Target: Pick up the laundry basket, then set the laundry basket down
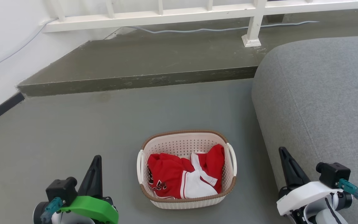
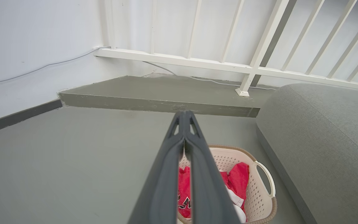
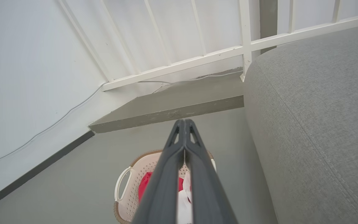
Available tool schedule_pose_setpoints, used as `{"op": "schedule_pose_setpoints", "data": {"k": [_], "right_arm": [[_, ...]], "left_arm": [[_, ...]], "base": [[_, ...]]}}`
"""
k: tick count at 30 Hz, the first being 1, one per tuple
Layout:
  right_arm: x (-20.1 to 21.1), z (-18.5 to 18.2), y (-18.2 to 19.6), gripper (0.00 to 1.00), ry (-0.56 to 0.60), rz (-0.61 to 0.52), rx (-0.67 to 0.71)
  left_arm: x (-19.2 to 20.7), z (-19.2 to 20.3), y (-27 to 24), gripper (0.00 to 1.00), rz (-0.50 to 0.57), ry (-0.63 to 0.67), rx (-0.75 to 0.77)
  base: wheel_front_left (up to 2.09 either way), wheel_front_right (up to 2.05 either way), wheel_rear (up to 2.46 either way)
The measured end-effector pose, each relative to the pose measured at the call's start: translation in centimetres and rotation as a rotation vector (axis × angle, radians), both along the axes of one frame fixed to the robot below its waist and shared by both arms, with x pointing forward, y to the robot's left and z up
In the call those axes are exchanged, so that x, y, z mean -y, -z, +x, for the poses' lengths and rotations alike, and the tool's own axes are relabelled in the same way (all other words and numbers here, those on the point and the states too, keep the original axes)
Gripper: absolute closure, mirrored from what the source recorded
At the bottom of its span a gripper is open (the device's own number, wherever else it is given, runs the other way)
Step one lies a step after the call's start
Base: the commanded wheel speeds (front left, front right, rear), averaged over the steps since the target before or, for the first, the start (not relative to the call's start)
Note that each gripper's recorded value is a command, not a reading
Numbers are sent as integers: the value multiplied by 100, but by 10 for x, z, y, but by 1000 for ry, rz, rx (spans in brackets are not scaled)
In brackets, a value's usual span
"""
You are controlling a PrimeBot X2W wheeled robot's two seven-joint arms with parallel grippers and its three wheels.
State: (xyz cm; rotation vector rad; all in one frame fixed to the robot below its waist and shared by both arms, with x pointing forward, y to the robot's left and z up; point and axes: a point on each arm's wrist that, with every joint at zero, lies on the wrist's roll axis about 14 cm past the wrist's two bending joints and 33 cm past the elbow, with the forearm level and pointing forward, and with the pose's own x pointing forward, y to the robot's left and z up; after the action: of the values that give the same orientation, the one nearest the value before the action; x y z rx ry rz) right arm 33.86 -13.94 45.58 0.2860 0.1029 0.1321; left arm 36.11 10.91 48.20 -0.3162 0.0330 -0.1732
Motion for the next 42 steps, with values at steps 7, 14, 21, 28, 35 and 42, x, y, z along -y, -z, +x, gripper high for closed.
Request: {"op": "schedule_pose_setpoints", "data": {"k": [7, 14, 21, 28, 35, 42], "right_arm": [[5, 1, 2, 100, 37, 88, -28], [13, 3, 3, 100, 78, 185, -54], [19, 4, 5, 100, 107, 254, -76], [23, 6, 5, 100, 133, 336, -96], [28, 9, 4, 100, 160, 415, -103], [33, 11, 4, 100, 182, 492, -116]], "left_arm": [[-5, 1, 2, 100, -87, -24, -33], [-12, 1, 5, 100, -190, -53, -72], [-17, 2, 7, 100, -258, -69, -99], [-24, 2, 10, 100, -335, -96, -126], [-28, 2, 13, 100, -414, -109, -153], [-34, 2, 15, 100, -490, -128, -174]], "base": [[0, 0, 0], [0, 0, 0], [0, 0, 0], [0, 0, 0], [0, 0, 0], [0, 0, 0]]}}
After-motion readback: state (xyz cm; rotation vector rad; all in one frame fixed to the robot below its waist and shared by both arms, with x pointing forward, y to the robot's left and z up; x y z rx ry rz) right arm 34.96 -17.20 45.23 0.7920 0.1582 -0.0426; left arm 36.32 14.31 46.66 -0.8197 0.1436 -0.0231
